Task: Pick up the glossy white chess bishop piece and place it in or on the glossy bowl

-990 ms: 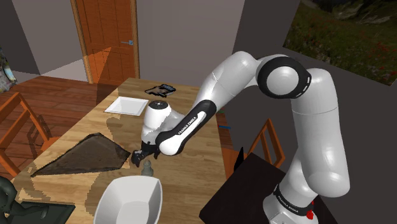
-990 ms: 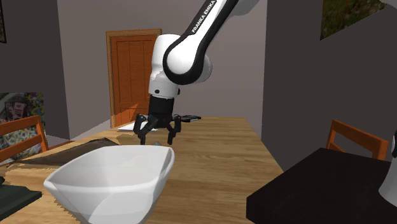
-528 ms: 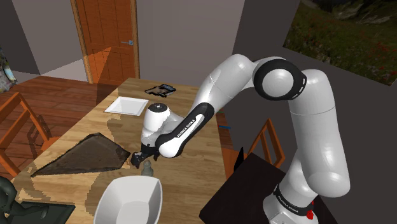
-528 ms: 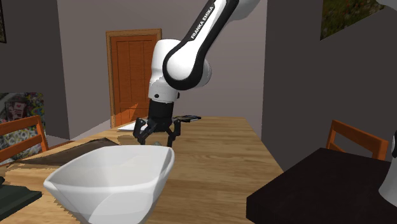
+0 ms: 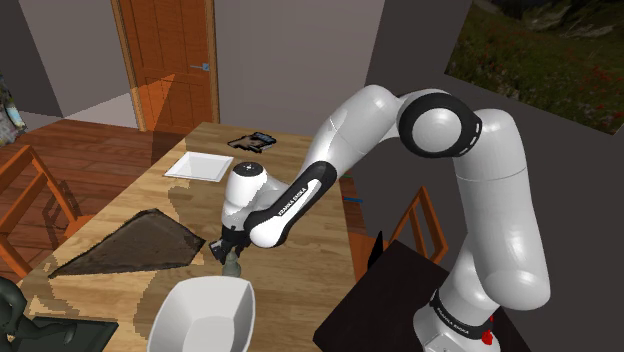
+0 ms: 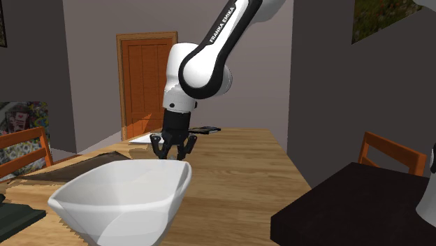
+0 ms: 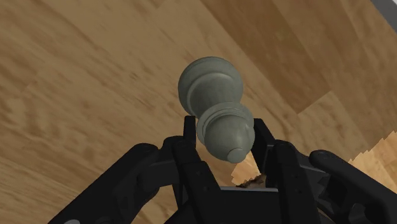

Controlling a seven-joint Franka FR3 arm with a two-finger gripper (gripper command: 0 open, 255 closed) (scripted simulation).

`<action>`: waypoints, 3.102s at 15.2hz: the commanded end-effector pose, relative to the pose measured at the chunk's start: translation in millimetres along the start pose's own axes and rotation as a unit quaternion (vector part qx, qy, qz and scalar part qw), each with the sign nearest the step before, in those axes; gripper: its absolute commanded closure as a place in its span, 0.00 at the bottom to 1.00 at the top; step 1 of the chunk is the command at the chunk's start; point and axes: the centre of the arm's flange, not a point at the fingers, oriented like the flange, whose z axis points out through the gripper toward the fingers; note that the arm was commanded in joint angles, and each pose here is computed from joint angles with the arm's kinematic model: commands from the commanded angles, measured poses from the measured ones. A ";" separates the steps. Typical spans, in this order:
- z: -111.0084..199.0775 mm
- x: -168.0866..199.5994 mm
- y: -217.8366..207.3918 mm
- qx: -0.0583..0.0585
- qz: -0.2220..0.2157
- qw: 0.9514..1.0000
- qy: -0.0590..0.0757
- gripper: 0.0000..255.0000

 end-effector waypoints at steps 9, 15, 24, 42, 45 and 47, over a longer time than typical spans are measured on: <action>-20.5 2.8 -1.9 0.000 0.000 1.000 0.000 1.00; -51.7 7.3 -5.0 0.000 0.000 1.000 0.000 1.00; -98.6 14.0 -9.6 0.000 0.000 1.000 0.000 1.00; -185.0 16.6 -27.0 0.000 0.000 1.000 0.000 1.00; -190.8 -11.8 -54.0 0.000 0.000 1.000 0.000 1.00; -194.7 -30.7 -72.0 0.000 0.000 1.000 0.000 1.00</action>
